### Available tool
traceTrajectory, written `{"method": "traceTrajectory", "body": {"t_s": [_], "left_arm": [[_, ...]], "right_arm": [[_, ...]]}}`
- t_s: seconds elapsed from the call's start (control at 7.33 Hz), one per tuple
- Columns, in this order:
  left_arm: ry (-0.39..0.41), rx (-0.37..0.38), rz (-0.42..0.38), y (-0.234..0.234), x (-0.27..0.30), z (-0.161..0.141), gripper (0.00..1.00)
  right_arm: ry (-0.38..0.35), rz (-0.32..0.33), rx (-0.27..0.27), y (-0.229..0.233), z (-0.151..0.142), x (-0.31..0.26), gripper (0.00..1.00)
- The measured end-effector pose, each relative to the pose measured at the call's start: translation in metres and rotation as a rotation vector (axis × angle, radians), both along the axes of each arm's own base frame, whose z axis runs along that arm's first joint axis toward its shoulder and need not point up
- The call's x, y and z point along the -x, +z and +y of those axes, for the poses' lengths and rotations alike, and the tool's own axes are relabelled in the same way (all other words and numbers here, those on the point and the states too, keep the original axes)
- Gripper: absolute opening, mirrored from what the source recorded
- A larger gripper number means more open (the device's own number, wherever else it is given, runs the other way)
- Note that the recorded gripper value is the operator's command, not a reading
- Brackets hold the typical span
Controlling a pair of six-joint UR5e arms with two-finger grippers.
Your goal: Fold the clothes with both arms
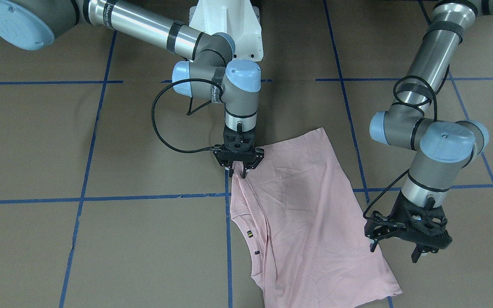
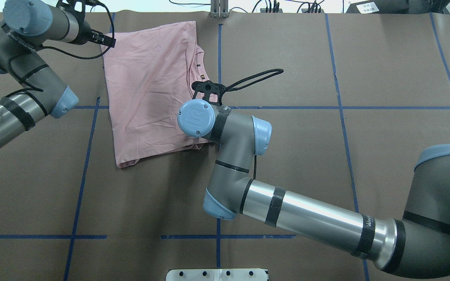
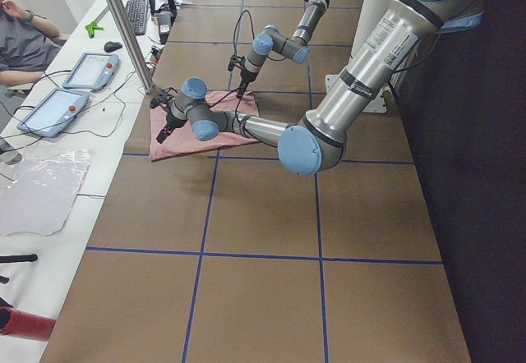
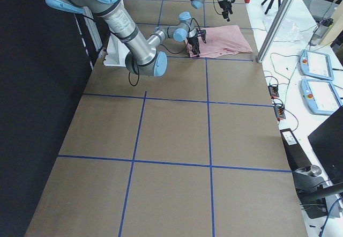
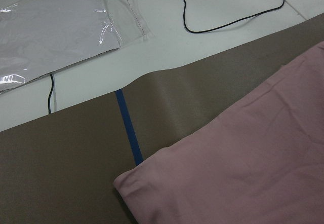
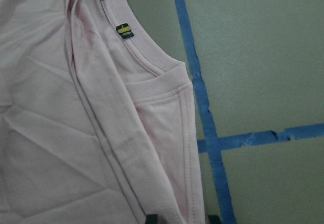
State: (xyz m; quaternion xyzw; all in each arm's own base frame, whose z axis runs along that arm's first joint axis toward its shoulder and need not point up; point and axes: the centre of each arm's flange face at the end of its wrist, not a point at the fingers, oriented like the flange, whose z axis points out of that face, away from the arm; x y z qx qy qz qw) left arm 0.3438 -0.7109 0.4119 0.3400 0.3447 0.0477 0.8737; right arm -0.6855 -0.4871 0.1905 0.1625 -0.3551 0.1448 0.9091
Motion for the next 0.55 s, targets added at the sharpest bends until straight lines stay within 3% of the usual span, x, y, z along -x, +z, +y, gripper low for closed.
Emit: {"method": "traceTrajectory", "body": {"t_s": [0.14,0.55], "left_arm": [[0.000,-0.001,0.000,-0.0002,0.0000,0.0000,1.00],[0.001,-0.003,0.002,-0.0010,0.0005,0.0008,1.00]], "right_arm": [[0.000,0.000,0.000,-0.0001,0.0000,0.0006,0.00],[-0.001,0.000,0.002,-0.0011,0.0009,0.0006,0.00]]}}
